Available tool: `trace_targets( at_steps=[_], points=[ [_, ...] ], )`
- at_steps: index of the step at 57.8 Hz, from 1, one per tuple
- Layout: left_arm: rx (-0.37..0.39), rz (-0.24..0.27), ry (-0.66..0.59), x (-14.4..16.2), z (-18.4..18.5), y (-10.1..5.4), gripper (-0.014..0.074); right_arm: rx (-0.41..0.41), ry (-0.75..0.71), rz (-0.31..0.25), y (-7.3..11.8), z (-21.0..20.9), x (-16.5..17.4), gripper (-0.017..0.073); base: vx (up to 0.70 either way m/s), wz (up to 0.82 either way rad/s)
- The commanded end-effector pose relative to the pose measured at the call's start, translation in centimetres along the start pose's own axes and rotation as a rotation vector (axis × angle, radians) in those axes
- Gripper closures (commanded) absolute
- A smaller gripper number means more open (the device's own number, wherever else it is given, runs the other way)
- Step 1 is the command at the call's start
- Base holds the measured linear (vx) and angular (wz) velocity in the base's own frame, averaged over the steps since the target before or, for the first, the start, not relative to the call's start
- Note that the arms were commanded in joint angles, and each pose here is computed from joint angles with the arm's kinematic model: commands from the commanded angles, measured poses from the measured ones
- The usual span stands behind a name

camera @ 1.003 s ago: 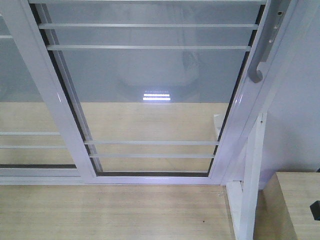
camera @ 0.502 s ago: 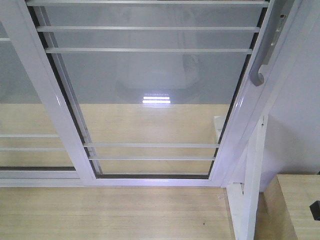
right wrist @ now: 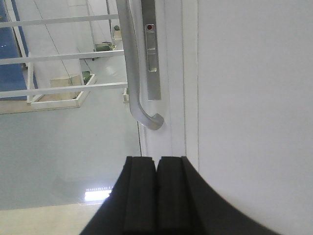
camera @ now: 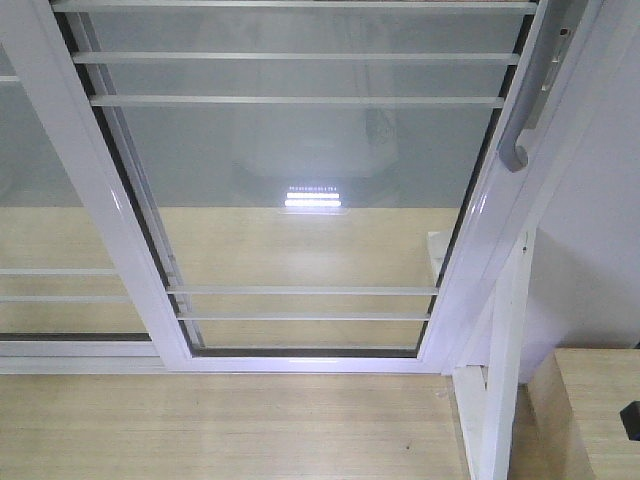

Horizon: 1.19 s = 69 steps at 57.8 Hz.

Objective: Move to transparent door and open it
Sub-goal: 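Approach the door and align the right gripper with the silver handle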

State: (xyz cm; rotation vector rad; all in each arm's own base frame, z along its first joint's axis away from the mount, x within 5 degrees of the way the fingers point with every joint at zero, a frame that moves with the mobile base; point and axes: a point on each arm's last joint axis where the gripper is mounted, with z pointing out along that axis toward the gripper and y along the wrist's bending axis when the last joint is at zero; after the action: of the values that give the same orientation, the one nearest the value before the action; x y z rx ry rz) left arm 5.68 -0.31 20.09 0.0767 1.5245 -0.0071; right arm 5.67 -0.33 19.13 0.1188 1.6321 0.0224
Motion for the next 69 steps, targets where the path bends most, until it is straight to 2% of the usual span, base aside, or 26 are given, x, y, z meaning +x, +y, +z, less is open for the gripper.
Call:
trace_targets(
  at_steps=[1, 20, 30, 47, 58, 61, 69],
  points=[
    [0.001, -0.014, -0.069, -0.3, 0.0, 0.0, 0.0600, -0.004, -0.087, -0.006, 0.0, -0.1, -0.7, 0.0566, 0.00, 0.00],
    [0.001, -0.013, -0.069, -0.3, 0.0, 0.0, 0.0600, -0.005, -0.097, -0.006, 0.1, -0.1, -0.8, 0.0566, 0.00, 0.00],
    [-0.001, -0.014, -0.116, -0.7, -0.1, 0.0, 0.0600, -0.008, -0.126, -0.006, 0.1, -0.1, -1.1, 0.0566, 0.00, 0.00],
    [-0.012, -0.014, -0.366, -3.1, -0.6, 0.1, 0.0600, -0.027, -0.322, -0.001, 0.3, -0.5, -3.0, 0.0566, 0.00, 0.00],
    [-0.016, -0.020, -0.483, -4.4, -1.1, 0.2, 0.0600, -0.035, -0.430, -0.010, 0.7, -2.0, -7.9, 0.0566, 0.00, 0.00],
    [-0.013, -0.036, -0.502, -5.4, -1.3, 0.3, 0.0600, -0.032, -0.435, -0.036, 0.8, -2.4, -9.3, 0.0566, 0.00, 0.00],
    [-0.012, -0.036, -0.480, -8.9, -1.5, 0.4, 0.0600, -0.020, -0.434, -0.111, 1.2, -2.2, -13.1, 0.0566, 0.00, 0.00]
  ],
)
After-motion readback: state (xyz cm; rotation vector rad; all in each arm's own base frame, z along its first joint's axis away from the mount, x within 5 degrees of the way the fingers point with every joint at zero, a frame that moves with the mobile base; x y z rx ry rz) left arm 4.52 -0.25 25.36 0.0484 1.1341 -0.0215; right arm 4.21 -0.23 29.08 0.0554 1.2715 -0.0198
